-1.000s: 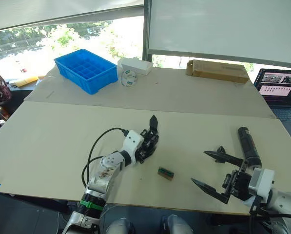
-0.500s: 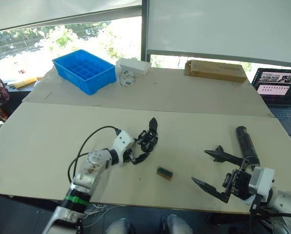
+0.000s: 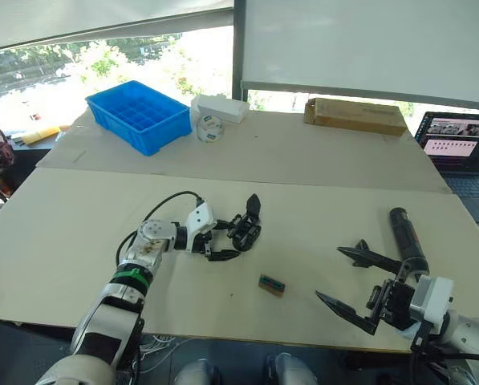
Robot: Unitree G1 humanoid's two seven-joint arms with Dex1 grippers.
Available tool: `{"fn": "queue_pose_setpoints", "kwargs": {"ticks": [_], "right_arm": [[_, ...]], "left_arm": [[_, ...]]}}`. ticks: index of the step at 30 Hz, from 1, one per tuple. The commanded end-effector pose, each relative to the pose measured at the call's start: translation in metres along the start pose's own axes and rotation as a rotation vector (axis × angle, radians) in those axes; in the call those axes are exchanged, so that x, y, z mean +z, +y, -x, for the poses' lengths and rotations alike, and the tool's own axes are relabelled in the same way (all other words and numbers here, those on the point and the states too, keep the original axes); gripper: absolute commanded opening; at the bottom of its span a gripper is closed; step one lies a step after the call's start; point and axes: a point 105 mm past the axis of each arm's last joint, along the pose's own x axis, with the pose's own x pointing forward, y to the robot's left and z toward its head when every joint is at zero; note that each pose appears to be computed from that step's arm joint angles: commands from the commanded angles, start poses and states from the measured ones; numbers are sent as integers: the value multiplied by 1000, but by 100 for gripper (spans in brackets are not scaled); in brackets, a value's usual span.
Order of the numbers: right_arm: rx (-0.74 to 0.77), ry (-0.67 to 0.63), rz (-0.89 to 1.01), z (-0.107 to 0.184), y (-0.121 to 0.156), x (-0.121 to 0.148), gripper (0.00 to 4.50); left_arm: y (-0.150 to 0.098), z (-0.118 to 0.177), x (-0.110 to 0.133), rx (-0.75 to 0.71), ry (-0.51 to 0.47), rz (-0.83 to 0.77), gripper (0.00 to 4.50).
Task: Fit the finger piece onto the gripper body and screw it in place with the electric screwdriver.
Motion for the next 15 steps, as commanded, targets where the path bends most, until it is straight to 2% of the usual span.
{"fn": "queue_pose_setpoints", "kwargs": {"ticks": [1,9,12,14,15], "right_arm": [[0,-22,33,-1,-1,9,450],[-16,-17,44,-2,-2,10,450],[-19,-14,47,-1,-2,10,450],[-20,-12,47,-1,-2,10,450],[-20,-10,47,-1,-2,10,450]], "left_arm": [[2,-7,11,-30,-41,-38,445],[-3,-16,9,-80,-30,-49,445],[-2,-18,7,-64,-33,-33,362],[-1,-17,7,-56,-47,-15,266],[0,-16,9,-49,-63,-10,236]]}}
